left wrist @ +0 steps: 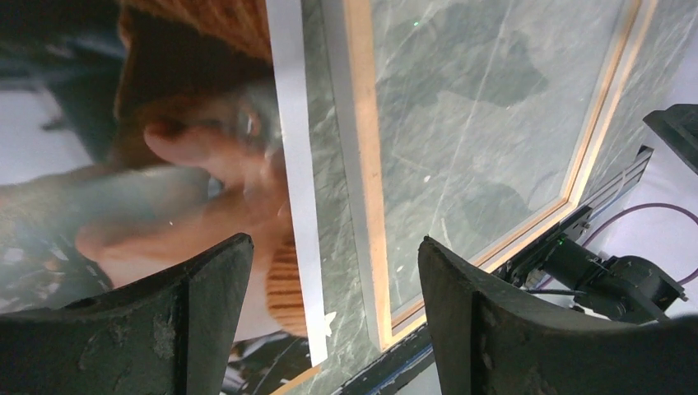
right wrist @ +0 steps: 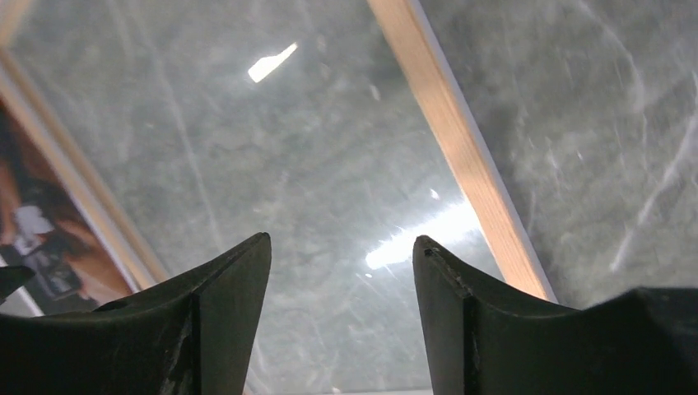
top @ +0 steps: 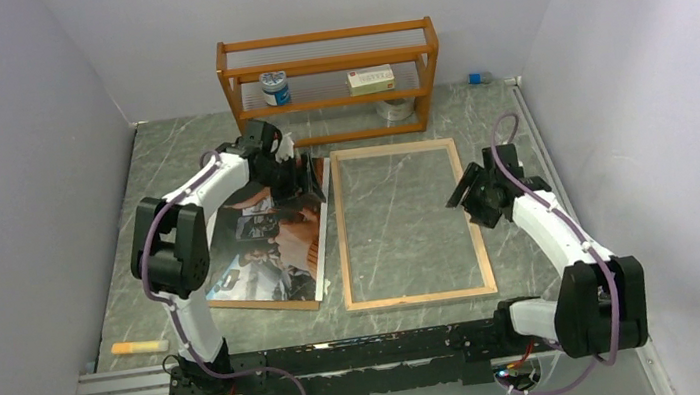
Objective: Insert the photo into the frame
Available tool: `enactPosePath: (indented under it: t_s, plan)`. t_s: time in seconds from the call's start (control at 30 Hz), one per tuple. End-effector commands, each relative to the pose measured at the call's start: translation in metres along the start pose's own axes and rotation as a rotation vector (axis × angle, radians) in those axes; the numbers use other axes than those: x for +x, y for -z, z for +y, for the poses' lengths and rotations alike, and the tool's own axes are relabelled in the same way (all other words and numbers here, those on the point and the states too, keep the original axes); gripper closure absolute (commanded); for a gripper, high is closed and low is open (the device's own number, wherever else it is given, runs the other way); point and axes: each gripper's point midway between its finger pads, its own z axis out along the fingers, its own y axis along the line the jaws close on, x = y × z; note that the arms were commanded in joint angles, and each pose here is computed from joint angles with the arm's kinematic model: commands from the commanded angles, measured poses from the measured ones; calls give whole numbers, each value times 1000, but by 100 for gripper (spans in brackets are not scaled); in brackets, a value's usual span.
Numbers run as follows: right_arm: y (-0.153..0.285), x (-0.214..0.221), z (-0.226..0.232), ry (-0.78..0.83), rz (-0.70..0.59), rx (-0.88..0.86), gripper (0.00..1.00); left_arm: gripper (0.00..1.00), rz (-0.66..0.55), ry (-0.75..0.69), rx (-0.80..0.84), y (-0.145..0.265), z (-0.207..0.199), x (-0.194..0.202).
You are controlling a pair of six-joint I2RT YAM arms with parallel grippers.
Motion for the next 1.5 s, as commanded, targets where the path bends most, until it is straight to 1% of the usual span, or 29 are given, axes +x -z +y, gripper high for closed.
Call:
enactPosePath:
  t_s: [0.0,0.2,0.5,0.7,0.9,1.07,1.17,1.27,1.33,1.47]
  plan:
    - [-6,30,-32,-23,84,115,31,21,27,20,37,-6,-7,16]
    - [-18,52,-46,-33,150,141,29,22,47,51,18,-15,3,22]
    - [-28,55,-55,-34,181,202,29,22,65,77,23,-25,9,21]
    - [-19,41,-42,-12,155,184,29,22,51,93,14,-22,16,14]
    - [-7,32,-11,41,137,83,30,22,31,104,10,-15,20,9]
    - [-8,58,-14,65,221,118,30,23,36,114,14,-15,21,12]
    - [-3,83,-9,100,280,86,30,22,34,117,12,-14,21,13]
    - [6,114,12,191,364,-14,33,22,36,119,7,-14,22,15]
    - [11,134,25,267,404,-69,42,23,39,121,3,-15,24,16]
    - [12,166,39,406,475,-97,61,23,43,128,1,-17,26,17]
